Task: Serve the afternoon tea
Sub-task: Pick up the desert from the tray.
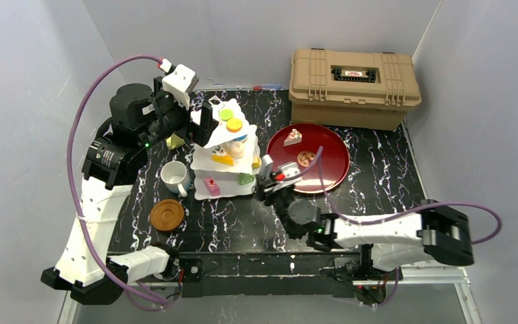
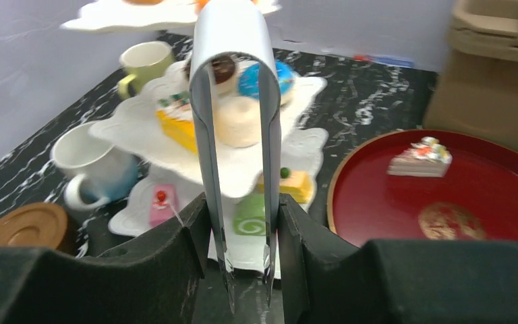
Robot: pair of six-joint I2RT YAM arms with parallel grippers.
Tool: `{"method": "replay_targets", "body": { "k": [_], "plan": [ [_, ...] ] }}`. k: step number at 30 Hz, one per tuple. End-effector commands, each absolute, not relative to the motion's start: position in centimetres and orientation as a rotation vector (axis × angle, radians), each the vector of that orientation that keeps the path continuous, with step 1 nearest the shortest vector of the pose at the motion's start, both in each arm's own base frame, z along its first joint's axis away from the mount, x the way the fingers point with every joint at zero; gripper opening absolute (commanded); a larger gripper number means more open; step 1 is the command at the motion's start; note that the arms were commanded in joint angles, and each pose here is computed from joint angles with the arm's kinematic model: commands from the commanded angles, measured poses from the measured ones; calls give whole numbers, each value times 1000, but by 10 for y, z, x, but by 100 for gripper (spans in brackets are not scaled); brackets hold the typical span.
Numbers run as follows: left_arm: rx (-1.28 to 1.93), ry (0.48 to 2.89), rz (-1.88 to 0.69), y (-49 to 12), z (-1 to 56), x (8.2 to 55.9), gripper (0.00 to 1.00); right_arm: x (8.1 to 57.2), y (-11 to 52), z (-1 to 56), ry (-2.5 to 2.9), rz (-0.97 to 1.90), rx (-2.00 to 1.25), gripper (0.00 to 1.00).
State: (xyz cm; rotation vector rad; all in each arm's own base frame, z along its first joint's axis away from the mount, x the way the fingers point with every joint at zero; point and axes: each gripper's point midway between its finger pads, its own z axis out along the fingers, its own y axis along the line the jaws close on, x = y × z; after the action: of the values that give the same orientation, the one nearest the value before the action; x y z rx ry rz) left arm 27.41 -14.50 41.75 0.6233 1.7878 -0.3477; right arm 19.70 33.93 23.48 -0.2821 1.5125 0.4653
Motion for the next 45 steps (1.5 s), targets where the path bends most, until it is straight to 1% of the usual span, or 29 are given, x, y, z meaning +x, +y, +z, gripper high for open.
{"method": "replay_targets", "body": {
  "k": [1, 5, 9, 15, 17, 20, 29, 38, 45],
  "plan": [
    [614, 1767, -377, -147, 425, 270, 99, 220, 278, 239, 1560, 374, -114, 21],
    [613, 1770, -391, -148, 425, 270, 99, 262, 235, 244, 1577, 318, -6, 20],
    [613, 1770, -386, -148, 426, 270, 99, 306, 212, 257, 1578, 246, 52, 20],
    [613, 1772, -381, -147, 424, 270, 99, 366, 202, 252, 1608, 185, 111, 21],
    [616, 1775, -380, -147, 422, 270, 99, 380, 201, 250, 1595, 178, 141, 24],
    [617, 1777, -377, -147, 420, 272, 99, 398, 206, 245, 1578, 179, 172, 24],
    [621, 1776, -367, -146, 419, 272, 99, 430, 233, 248, 1495, 211, 182, 25],
    [620, 1770, -352, -144, 420, 273, 99, 446, 244, 246, 1485, 174, 160, 38],
    [627, 1776, -345, -144, 417, 274, 100, 447, 244, 230, 1496, 127, 169, 38]
  ]
}}
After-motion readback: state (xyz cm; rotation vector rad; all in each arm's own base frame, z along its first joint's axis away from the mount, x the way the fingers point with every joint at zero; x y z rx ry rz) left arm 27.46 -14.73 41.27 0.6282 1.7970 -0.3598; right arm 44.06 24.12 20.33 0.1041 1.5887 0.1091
